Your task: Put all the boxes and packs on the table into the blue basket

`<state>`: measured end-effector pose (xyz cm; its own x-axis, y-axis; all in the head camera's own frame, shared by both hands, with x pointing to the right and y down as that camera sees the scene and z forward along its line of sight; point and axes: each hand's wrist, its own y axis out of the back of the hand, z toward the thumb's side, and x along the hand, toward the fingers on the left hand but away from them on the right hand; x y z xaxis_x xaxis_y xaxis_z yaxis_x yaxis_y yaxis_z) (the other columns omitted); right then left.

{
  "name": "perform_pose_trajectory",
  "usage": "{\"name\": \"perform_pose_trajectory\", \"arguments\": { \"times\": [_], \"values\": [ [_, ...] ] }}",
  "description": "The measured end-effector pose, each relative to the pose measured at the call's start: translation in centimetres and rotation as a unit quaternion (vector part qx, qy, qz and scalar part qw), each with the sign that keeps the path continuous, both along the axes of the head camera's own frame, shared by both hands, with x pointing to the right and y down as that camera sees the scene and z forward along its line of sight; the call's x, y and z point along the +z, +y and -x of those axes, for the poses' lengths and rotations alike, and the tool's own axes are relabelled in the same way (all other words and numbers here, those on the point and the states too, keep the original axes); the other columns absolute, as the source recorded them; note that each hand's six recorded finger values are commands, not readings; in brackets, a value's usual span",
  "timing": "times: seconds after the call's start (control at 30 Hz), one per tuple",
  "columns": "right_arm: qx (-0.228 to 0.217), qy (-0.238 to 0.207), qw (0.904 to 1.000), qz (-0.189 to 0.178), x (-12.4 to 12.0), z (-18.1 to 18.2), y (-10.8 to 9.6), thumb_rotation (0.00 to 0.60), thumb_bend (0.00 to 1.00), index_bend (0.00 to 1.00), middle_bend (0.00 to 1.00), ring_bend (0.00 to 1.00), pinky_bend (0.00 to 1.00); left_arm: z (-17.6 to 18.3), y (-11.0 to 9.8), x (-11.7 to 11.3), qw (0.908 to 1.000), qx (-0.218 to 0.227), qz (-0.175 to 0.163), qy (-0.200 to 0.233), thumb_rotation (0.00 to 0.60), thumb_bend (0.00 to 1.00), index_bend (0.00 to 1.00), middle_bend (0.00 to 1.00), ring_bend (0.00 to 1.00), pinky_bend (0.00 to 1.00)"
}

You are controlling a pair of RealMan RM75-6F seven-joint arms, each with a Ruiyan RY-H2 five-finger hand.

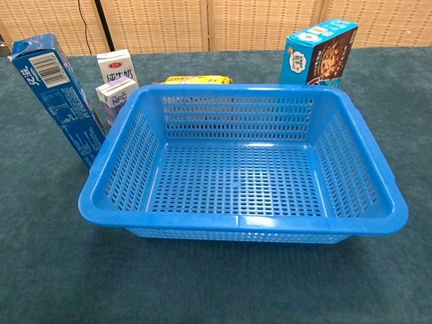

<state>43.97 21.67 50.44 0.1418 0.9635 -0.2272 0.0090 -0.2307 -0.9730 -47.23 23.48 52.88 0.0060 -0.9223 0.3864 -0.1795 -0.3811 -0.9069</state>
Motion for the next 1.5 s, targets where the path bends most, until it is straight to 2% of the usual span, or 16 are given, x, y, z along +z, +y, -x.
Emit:
{"name": "perform_pose_trajectory", "arguments": {
  "times": [0.33, 0.53, 0.67, 0.87, 1.0, 1.2, 1.5],
  "values": [
    [-0.018, -0.015, 0.9997, 0.007, 0.0, 0.7, -0.4, 0.6, 0.0, 0.0, 0.0, 0.0, 0.0, -0.1, -0.2, 0.0, 1.0, 0.003, -0.002, 0.005, 0.6, 0.08, 0.0, 0.0, 0.0, 0.0],
    [-0.041, -0.018, 0.9989, 0.009, 0.4, 0.8, -2.3, 0.6, 0.0, 0.0, 0.0, 0.0, 0.0, -0.3, -0.1, 0.1, 1.0, 0.006, -0.002, -0.001, 0.6, 0.08, 0.0, 0.0, 0.0, 0.0],
    [-0.07, -0.025, 0.9972, 0.014, 1.0, 1.3, -4.9, 0.6, 0.0, 0.0, 0.0, 0.0, 0.0, -0.4, -0.2, 0.3, 1.0, 0.003, 0.0, -0.004, 0.6, 0.08, 0.0, 0.0, 0.0, 0.0],
    [-0.123, -0.037, 0.9914, 0.023, 2.1, 3.1, -10.0, 0.6, 0.0, 0.0, 0.0, 0.0, 0.0, -0.3, -0.5, 0.6, 0.9999, -0.002, 0.004, -0.011, 0.6, 0.08, 0.0, 0.0, 0.0, 0.0],
    [-0.164, -0.037, 0.9854, 0.028, 3.2, 5.3, -13.6, 0.6, 0.0, 0.0, 0.0, 0.0, 0.04, -0.2, -0.7, 1.0, 0.9998, -0.007, 0.008, -0.016, 0.6, 0.08, 0.0, 0.0, 0.0, 0.0],
    [-0.2, -0.03, 0.9783, 0.047, 5.5, 8.4, -18.4, 0.6, 0.0, 0.0, 0.0, 0.0, 0.07, 0.1, -1.2, 1.5, 0.9994, -0.019, 0.015, -0.024, 0.6, 0.08, 0.0, 0.0, 0.0, 0.0],
    [-0.233, 0.003, 0.9682, 0.09, 9.2, 13.3, -22.3, 0.6, 0.0, 0.0, 0.0, 0.0, 0.1, 0.4, -2.0, 2.2, 0.9984, -0.037, 0.024, -0.035, 0.6, 0.08, 0.0, 0.0, 0.0, 0.0]
  ]
}}
